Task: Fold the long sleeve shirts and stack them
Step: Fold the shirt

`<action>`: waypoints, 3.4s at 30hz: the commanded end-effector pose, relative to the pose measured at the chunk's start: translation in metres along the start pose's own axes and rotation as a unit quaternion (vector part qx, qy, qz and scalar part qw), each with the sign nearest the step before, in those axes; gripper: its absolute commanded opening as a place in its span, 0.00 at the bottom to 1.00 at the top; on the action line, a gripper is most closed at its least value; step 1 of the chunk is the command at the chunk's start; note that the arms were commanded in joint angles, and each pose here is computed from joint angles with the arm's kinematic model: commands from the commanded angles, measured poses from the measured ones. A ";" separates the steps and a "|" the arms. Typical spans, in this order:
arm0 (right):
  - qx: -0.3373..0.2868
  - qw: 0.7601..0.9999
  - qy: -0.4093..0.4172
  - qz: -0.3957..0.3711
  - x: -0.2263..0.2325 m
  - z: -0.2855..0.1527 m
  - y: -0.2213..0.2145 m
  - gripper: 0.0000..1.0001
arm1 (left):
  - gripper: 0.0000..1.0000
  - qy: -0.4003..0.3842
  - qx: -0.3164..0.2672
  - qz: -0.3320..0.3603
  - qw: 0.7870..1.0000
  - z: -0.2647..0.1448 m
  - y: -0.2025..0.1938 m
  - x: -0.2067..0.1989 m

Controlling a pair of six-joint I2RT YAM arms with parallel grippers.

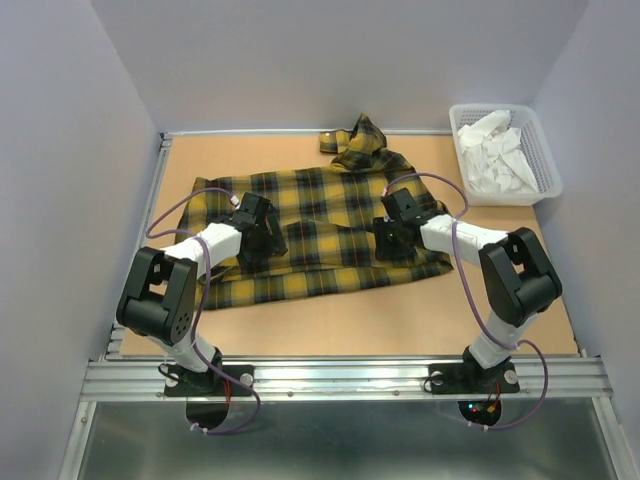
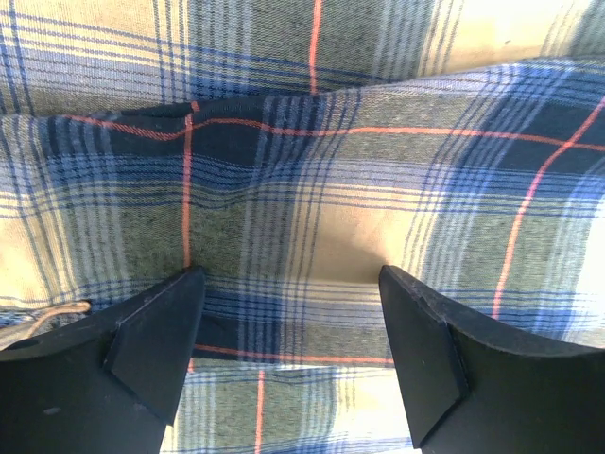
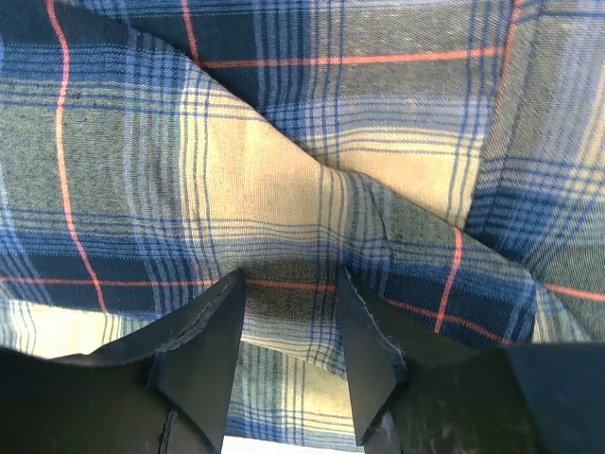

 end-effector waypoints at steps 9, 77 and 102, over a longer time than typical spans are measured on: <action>0.257 0.961 -0.090 0.045 -0.046 -0.049 -0.097 0.52 | 0.88 -0.034 0.074 0.026 0.996 -0.047 -0.057 0.014; -0.096 0.974 -0.023 0.202 -0.090 0.032 0.166 0.47 | 0.64 0.154 -0.143 -0.209 0.955 0.037 0.186 0.149; -0.158 0.987 -0.003 0.003 -0.098 0.010 0.233 0.66 | 0.72 0.123 -0.078 -0.206 0.968 0.025 0.222 0.094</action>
Point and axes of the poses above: each gripper's point midway between its finger pads, its own z axis out along the fingers, its own x axis along the line the jaws close on, y = z × x, the point moved 9 cm from there along -z, back along the fingers, and after that the axes turned 14 degrees about z, right-handed, at the moved point
